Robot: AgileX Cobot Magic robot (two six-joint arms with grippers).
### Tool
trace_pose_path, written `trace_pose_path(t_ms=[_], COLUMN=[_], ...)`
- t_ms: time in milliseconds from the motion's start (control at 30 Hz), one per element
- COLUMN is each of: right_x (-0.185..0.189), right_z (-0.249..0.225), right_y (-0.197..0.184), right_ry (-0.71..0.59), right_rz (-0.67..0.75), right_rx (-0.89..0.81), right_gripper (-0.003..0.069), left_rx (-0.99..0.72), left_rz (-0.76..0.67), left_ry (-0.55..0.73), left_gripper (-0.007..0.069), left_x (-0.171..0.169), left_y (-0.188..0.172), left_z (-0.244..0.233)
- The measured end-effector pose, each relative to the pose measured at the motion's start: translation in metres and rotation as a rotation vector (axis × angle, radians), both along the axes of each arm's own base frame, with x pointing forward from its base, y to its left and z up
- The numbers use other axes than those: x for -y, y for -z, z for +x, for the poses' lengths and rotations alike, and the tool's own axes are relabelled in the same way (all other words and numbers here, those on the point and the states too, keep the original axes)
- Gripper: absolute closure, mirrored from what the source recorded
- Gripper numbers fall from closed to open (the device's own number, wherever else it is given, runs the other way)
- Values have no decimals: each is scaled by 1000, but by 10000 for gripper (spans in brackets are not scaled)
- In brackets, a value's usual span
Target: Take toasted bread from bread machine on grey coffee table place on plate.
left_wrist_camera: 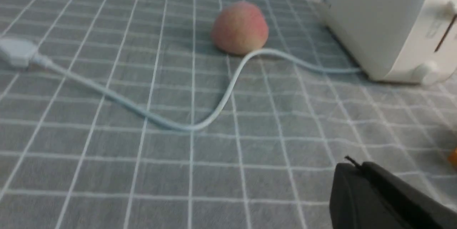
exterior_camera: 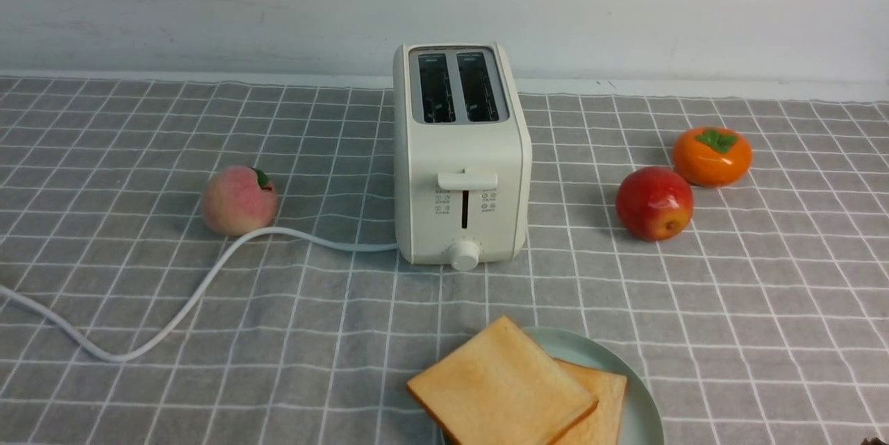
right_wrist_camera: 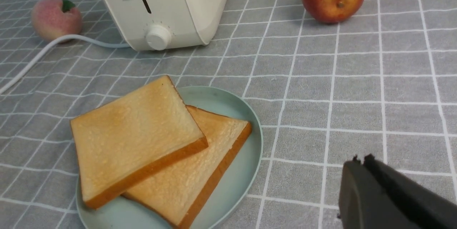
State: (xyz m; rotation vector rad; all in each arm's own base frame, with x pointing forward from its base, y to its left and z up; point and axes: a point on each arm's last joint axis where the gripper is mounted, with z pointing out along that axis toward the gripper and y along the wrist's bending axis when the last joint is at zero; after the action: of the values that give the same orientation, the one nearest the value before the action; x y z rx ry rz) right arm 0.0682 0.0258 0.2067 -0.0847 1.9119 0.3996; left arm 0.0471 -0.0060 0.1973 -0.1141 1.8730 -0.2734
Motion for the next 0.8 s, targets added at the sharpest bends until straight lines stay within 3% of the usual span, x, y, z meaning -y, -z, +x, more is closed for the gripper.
trace_pose_path(t_ms=[100, 800], right_x=[0, -1], right_z=[0, -1], right_y=[1, 2], right_ry=[-4, -10], right_rz=[-2, -4], right_rx=[-10, -23], right_gripper=[659, 641], left_rx=[-78, -22], left_rz=[13, 19], left_ry=[-42, 7], left_gripper=[639, 629], left_x=[-2, 1], left_y=[30, 28], left_z=[3, 5])
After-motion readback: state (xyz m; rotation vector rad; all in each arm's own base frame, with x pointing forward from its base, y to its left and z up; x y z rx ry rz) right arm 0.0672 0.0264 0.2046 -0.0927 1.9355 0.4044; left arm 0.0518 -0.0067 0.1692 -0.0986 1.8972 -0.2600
